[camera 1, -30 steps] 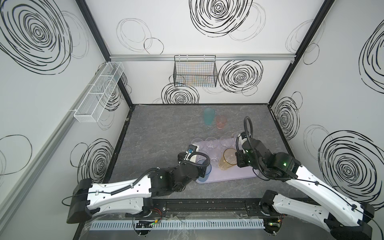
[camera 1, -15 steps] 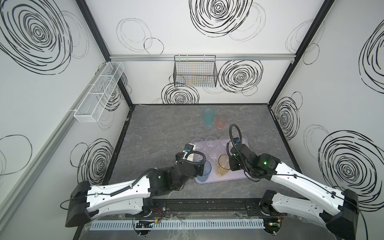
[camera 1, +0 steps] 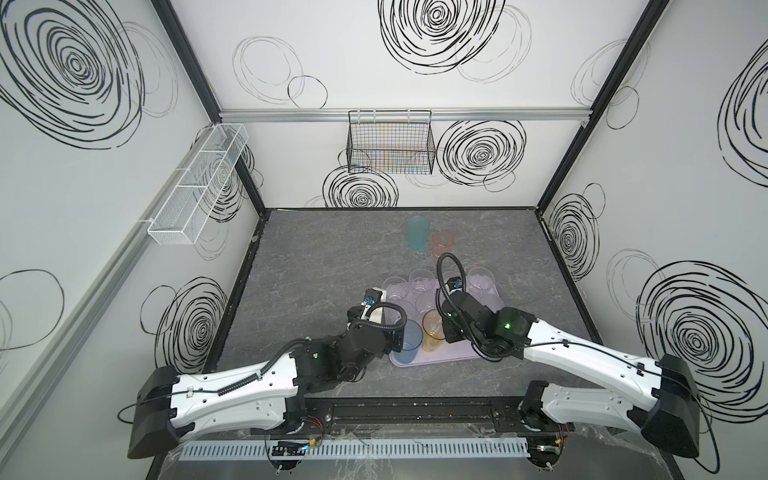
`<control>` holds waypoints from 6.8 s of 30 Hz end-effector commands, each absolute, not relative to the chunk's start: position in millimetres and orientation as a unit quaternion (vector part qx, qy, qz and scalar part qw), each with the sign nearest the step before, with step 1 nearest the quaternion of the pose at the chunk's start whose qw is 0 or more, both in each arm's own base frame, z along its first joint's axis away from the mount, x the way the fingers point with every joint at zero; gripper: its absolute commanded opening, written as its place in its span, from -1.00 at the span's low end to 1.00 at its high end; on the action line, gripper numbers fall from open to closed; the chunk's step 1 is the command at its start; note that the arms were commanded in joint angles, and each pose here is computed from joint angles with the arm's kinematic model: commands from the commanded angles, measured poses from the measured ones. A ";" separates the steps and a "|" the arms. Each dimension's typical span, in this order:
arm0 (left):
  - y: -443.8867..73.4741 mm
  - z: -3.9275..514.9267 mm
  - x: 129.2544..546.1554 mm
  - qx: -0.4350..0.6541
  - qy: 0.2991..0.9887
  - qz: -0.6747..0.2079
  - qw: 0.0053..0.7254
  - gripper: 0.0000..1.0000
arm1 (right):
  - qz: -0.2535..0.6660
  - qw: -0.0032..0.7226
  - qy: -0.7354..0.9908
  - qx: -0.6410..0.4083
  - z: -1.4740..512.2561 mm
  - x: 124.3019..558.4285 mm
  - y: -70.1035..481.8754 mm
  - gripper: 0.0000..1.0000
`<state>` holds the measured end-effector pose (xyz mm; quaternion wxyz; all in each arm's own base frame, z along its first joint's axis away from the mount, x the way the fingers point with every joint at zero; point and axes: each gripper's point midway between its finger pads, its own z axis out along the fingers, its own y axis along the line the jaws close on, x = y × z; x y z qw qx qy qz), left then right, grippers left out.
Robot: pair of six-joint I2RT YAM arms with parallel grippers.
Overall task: Place the glasses into the tray
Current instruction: 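Lower the yellow cup onto the tray beside the blue cup with the right gripper, then release the yellow cup and move the right gripper to the teal cup, then close the right gripper on the teal cup's rim and lift it, then carry the teal cup to the tray beside the yellow cup and lower it, then release the teal cup and move the right gripper to the pink cup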
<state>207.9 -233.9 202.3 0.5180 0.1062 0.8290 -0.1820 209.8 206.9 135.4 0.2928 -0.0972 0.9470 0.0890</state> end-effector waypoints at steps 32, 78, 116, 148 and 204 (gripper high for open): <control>-213.5 207.1 216.2 0.069 0.821 -0.188 0.534 0.98 | 0.109 0.348 0.924 -0.115 209.7 218.5 211.5 0.02; -172.8 150.9 320.2 -0.010 0.845 -0.166 0.508 0.95 | 0.117 0.362 0.924 0.037 138.6 576.3 220.7 -0.18; -181.7 208.7 248.8 0.019 0.827 -0.165 0.537 0.99 | 0.180 0.492 0.851 -0.041 334.4 343.4 225.3 -0.88; -213.7 194.6 213.8 0.042 0.826 -0.188 0.529 1.00 | 0.057 0.285 0.955 0.063 194.3 166.0 72.8 -0.91; -192.3 170.8 217.4 0.029 0.829 -0.184 0.526 0.99 | 0.062 0.324 0.944 0.002 185.6 223.4 130.7 -0.08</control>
